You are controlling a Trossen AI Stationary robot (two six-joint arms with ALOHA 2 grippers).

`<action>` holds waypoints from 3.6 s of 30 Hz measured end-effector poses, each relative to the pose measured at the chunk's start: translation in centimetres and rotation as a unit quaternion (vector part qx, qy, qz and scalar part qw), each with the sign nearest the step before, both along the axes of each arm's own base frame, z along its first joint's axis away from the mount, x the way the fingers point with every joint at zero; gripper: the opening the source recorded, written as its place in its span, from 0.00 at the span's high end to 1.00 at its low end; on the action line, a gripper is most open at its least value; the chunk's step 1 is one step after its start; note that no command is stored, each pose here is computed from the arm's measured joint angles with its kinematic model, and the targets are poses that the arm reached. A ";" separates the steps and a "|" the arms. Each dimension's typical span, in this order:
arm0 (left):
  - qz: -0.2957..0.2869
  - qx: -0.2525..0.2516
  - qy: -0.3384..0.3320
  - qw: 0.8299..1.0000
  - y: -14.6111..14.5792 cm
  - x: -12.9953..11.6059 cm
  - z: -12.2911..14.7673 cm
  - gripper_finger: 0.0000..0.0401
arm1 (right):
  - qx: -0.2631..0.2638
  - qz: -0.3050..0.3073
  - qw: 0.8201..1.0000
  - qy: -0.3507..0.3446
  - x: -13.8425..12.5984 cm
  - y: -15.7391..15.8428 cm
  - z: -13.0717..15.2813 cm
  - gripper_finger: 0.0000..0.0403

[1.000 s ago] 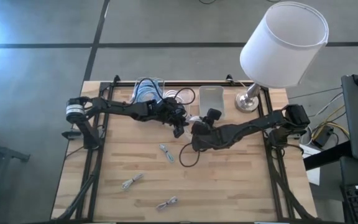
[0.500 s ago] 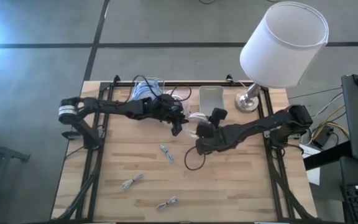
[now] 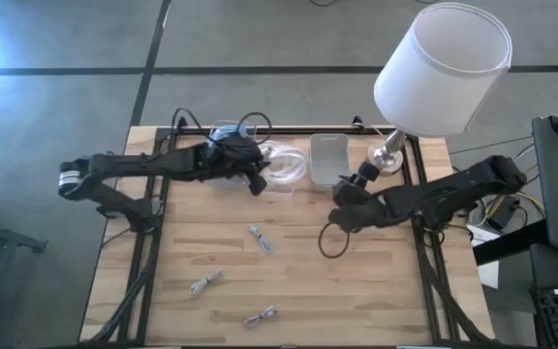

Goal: Pick & Place USB Port
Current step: Put the white hdmi cable into the right transparent bin, then put the blue charger cable into the white bin

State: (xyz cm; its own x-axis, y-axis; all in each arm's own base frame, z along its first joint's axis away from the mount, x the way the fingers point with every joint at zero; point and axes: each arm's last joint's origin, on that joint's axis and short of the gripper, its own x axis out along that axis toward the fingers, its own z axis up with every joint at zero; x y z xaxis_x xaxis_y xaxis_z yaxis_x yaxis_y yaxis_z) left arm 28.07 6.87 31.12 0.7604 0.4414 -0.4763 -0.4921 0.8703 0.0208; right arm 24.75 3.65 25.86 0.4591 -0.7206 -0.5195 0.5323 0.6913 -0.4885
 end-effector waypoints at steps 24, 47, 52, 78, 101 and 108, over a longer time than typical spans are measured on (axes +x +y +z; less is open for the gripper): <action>0.067 -0.123 0.081 0.987 1.5 3.3 -7.3 0.82 | 0.025 0.037 0.998 -0.046 -3.8 -0.8 -1.0 0.68; 0.041 -0.060 0.123 0.990 2.4 2.9 -6.1 0.51 | 0.032 0.053 0.997 -0.055 -3.2 -0.6 -0.9 0.68; 0.021 -0.043 0.096 0.994 1.9 1.9 -3.8 0.52 | 0.033 0.054 0.997 -0.055 -3.2 -0.6 -0.9 0.68; -0.313 -0.073 0.183 0.929 -6.4 -0.5 -9.5 0.61 | 0.003 0.095 0.991 -0.092 -2.1 -0.3 0.3 0.68; -0.364 0.006 0.106 0.925 -7.7 -2.7 -15.7 0.61 | -0.018 0.115 0.987 -0.106 -1.6 -0.2 0.9 0.68; -0.354 0.009 0.119 0.928 -7.6 -2.9 -16.7 0.61 | -0.017 0.114 0.987 -0.107 -1.6 -0.2 0.9 0.68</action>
State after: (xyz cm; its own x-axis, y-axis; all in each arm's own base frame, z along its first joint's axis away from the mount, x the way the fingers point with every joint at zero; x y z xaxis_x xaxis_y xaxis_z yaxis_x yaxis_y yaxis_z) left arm 25.21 -0.75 14.38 0.7365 -0.1195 -0.6658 0.2232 0.9721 0.0723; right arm 23.11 3.44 26.76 0.7090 -0.6009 -0.3692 0.4581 0.7904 -0.4067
